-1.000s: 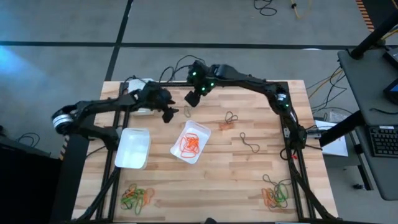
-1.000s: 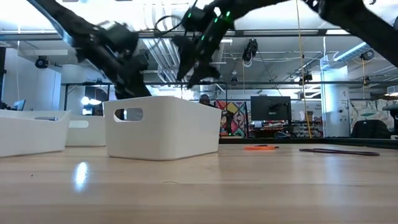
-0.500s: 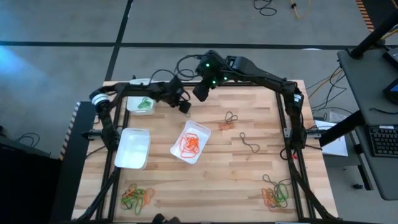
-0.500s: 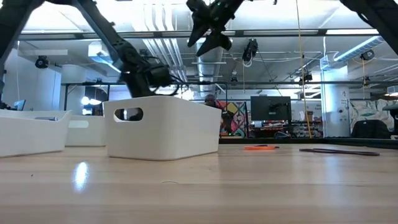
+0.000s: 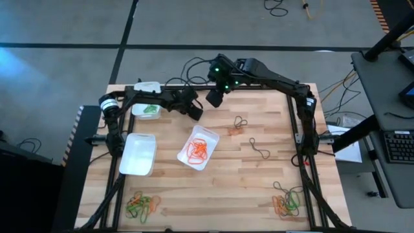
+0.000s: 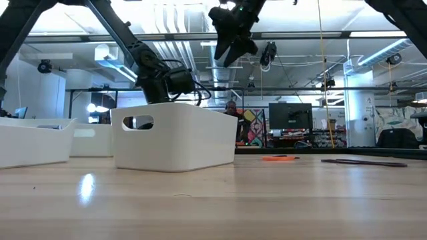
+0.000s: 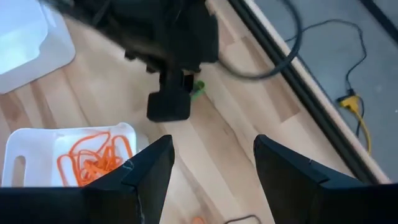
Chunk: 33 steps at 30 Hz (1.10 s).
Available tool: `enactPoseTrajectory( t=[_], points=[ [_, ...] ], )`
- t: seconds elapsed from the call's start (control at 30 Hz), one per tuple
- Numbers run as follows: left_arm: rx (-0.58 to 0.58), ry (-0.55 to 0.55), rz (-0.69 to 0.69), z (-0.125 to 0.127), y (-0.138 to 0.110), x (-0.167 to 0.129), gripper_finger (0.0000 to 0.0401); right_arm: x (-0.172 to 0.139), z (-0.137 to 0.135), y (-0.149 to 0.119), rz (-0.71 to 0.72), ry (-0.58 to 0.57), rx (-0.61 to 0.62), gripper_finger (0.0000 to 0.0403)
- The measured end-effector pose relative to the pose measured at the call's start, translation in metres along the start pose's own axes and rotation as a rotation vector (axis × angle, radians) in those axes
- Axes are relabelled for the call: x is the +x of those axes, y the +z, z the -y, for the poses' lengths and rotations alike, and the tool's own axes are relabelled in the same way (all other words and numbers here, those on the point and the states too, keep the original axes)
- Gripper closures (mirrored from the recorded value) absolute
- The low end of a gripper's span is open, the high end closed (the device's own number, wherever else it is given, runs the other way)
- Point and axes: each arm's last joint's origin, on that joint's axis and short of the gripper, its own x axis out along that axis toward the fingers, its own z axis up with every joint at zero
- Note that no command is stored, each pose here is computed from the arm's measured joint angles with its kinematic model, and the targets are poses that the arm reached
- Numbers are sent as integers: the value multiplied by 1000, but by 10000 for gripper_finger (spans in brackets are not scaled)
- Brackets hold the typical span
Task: Sort rubber bands into baskets
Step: Put the green rubber band into the top white bin
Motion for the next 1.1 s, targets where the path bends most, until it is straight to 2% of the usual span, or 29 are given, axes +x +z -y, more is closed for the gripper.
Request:
enactPoseTrajectory(
  t=[0.07,0.2,0.3,0.47,0.63,0.93,1.1],
  points=[
    [9,14,22,9,-5,0,292,-4,2,1,14,-3,-10,188],
    [-12,-27,51,27,-11,-1,364,-12,9,2,33,-10,-13,188],
    [-39,-38,49,31,-13,2,395,-18,14,2,46,-17,-13,188],
    [-53,-28,34,30,-14,4,399,-24,17,2,55,-22,-7,188],
    [-51,-7,4,20,-11,-15,401,-34,15,-2,46,-10,0,188],
    [-28,67,129,-2,1,-99,401,-59,12,-7,82,-1,-19,188],
    [-88,239,150,-34,-8,-150,401,-75,9,-9,108,83,-20,188]
  ],
)
